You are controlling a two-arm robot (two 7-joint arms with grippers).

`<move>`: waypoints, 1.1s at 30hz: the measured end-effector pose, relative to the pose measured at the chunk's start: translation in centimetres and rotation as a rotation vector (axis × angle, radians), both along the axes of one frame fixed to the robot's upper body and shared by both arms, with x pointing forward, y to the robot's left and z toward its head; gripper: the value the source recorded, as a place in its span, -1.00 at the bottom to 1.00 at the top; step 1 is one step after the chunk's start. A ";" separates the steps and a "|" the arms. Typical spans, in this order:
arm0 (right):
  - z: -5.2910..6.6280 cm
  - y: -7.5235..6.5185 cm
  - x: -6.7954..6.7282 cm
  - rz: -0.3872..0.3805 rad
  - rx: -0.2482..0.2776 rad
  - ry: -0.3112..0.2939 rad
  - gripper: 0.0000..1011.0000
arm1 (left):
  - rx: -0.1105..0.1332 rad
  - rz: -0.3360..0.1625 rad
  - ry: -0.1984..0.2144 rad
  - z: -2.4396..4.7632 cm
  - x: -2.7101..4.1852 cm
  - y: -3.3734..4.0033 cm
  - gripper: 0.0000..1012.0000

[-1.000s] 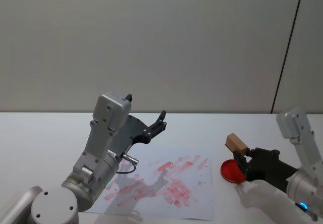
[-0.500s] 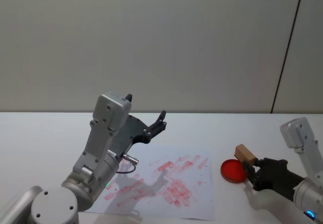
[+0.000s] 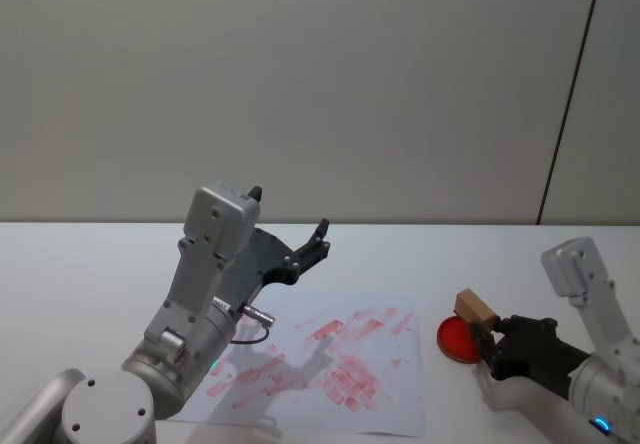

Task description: Use the one hand to pick up the stamp and affix it onto the A4 paper.

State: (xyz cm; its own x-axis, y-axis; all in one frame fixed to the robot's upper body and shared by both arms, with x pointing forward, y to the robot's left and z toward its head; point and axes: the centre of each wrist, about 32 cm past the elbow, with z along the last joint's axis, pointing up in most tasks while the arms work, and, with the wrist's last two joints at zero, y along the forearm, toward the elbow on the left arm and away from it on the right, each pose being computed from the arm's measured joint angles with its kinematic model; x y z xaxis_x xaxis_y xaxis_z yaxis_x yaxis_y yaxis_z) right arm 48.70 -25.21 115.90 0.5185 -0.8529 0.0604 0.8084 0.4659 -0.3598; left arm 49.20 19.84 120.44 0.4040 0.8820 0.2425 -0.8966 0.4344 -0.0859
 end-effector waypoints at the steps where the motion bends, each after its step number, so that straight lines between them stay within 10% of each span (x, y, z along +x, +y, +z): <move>1: -0.1 0.1 0.1 0.002 0.001 0.000 -0.56 | 0.000 0.000 0.000 0.00 0.00 0.00 0.98; 8: -0.2 0.5 0.4 0.014 0.004 -0.004 -0.53 | 0.000 0.000 0.000 0.00 0.00 0.00 0.98; 33: -0.4 0.9 0.9 0.028 0.006 -0.009 0.98 | 0.000 0.000 0.000 0.00 0.00 0.00 0.98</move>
